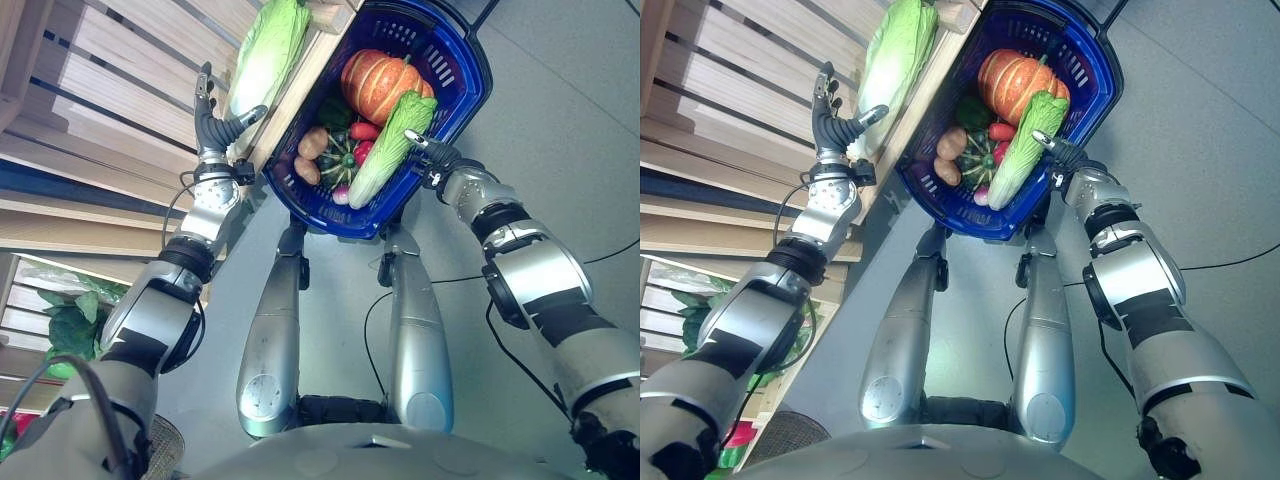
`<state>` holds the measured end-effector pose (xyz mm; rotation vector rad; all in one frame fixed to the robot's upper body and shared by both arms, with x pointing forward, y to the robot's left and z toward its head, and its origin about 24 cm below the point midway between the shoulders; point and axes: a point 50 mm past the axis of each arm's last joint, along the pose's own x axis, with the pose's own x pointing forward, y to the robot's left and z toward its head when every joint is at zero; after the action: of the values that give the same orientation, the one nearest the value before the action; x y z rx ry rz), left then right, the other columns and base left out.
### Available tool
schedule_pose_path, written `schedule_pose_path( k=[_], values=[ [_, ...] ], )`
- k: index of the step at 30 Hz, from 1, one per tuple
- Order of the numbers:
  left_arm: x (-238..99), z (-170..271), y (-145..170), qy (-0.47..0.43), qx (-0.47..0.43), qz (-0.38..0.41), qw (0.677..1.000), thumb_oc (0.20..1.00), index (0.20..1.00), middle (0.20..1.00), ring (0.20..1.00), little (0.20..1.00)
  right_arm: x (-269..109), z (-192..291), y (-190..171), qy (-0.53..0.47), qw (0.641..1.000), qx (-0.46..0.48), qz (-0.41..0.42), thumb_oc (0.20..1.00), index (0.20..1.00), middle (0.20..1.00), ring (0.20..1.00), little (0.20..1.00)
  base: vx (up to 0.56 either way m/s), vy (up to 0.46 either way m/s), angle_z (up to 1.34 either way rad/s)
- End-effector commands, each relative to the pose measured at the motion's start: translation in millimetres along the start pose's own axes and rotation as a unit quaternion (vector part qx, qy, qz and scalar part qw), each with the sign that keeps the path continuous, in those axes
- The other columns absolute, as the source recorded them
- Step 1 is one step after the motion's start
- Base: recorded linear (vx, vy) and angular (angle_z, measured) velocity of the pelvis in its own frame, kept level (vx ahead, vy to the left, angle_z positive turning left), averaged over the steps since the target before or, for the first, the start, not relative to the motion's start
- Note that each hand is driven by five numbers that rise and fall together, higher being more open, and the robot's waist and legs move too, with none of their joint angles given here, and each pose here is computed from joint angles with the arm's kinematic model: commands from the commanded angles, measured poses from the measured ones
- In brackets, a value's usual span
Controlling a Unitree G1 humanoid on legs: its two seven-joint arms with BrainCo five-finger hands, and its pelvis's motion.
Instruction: Pick up fruits and vegetables into the basket
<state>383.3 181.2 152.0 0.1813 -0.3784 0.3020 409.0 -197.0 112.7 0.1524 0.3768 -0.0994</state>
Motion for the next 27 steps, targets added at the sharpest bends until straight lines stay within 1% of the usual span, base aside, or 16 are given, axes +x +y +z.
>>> schedule_pose_path(
  k=[1,6,11,15,21,27],
  values=[
    [-2,9,-10,-0.026,0.004,0.008,1.0,1.0,1.0,1.0,1.0,1.0,-2,13,-20,-0.02,0.999,-0.008,-0.036,1.0,1.0,1.0,1.0,1.0,0.0,0.0,0.0],
    [4,4,1,-0.013,0.08,0.032,0.996,1.0,1.0,1.0,1.0,1.0,-5,33,-15,-0.115,0.988,-0.084,-0.056,1.0,1.0,1.0,1.0,1.0,0.0,0.0,0.0],
    [8,-2,17,0.0,0.132,0.068,0.989,1.0,1.0,1.0,1.0,1.0,-9,39,-12,-0.18,0.977,-0.094,-0.069,1.0,1.0,1.0,1.0,1.0,0.0,0.0,0.0],
    [9,-8,30,0.015,0.172,0.096,0.98,1.0,1.0,1.0,1.0,1.0,-13,33,-17,-0.215,0.969,-0.087,-0.09,1.0,1.0,1.0,1.0,1.0,-0.01,0.017,-0.04],
    [13,-16,50,0.038,0.22,0.127,0.966,1.0,1.0,1.0,1.0,1.0,-19,15,-37,-0.236,0.959,-0.075,-0.14,1.0,1.0,1.0,1.0,1.0,-0.01,0.038,-0.08],
    [20,-19,66,0.065,0.244,0.14,0.957,1.0,1.0,1.0,1.0,1.0,-24,4,-61,-0.231,0.949,-0.071,-0.2,1.0,1.0,1.0,1.0,1.0,0.0,0.031,-0.1]
  ],
)
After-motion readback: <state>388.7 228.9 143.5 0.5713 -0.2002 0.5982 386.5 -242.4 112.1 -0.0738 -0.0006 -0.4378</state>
